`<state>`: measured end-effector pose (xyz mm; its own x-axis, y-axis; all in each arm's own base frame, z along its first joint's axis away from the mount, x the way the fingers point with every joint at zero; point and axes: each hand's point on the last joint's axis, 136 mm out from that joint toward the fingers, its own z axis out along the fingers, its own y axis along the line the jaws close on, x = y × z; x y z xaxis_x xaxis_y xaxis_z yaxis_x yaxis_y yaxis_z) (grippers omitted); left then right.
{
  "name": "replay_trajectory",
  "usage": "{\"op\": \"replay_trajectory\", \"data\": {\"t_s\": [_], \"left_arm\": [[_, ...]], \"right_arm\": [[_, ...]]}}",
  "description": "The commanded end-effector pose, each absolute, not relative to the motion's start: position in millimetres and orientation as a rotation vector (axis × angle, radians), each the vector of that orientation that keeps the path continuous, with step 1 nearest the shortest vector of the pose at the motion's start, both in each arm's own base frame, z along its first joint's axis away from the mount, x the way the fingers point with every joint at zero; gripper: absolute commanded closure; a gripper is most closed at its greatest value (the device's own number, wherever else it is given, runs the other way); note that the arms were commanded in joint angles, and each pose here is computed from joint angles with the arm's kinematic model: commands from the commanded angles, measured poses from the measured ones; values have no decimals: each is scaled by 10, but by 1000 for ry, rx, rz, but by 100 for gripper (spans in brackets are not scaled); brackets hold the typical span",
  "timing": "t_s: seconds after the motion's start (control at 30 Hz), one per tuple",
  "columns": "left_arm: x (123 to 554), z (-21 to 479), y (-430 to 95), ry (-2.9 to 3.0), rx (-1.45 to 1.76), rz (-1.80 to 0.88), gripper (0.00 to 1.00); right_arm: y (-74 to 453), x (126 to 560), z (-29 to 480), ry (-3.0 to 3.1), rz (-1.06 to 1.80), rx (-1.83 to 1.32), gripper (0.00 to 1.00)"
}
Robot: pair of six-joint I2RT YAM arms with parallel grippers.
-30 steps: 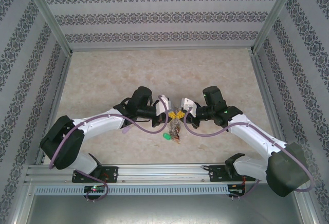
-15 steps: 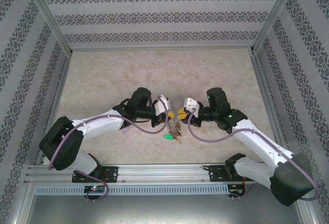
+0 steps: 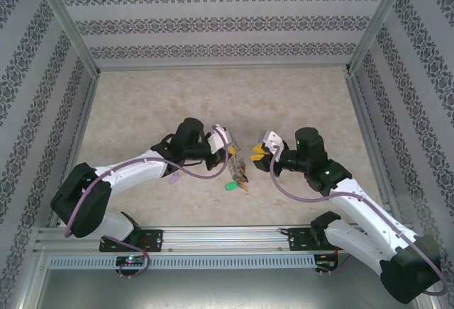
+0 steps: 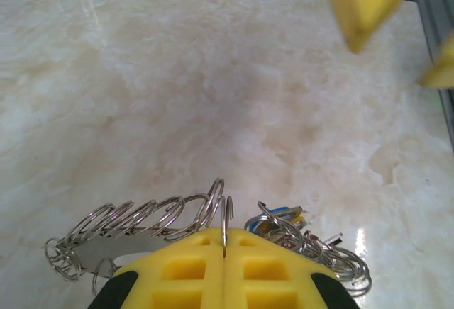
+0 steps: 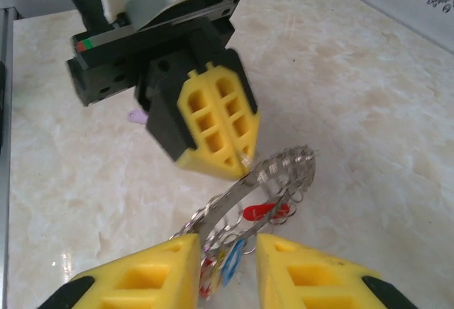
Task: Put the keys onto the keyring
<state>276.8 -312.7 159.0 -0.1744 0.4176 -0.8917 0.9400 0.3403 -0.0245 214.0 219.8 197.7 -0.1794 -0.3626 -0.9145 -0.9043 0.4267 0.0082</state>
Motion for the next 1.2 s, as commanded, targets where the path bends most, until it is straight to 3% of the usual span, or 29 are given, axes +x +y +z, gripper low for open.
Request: {"op": "replay_trajectory", "data": {"t_s": [0.0,0.5,1.17], "left_arm": [[2987,2031,-3071,1645,1096,-768,100],[3394,2216,-2682,1723,905,-733,100],[3939,2486,-2200,1756,734,-677,100]], "right_arm": [[2284,2076,1963,1772,740,-1065,72],[2805,1765,1658,1790,734,-1229,75],[3926,1529,1135,1714,808,-1490,83]]}}
